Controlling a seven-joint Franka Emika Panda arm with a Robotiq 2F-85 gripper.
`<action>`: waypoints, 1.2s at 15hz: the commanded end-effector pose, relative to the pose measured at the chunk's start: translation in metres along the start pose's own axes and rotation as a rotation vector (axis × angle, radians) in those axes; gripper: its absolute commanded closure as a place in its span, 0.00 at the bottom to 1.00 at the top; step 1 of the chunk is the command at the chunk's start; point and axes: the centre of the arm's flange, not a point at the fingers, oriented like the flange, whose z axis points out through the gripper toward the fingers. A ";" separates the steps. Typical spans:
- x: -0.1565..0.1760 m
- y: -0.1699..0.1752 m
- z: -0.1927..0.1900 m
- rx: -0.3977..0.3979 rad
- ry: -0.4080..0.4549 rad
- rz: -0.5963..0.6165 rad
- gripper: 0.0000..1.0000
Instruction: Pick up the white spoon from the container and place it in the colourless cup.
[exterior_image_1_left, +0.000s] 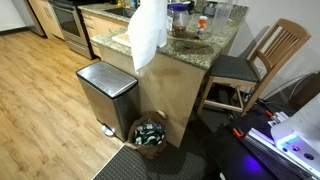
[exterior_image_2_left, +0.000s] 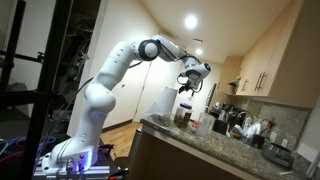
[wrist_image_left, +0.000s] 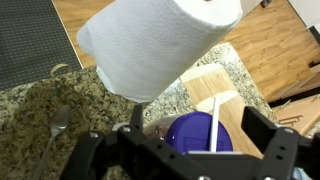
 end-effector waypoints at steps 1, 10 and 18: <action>0.013 -0.006 0.012 0.038 0.134 0.032 0.00; 0.030 -0.021 0.043 0.100 0.353 0.143 0.00; 0.028 -0.042 0.031 0.093 0.382 0.271 0.00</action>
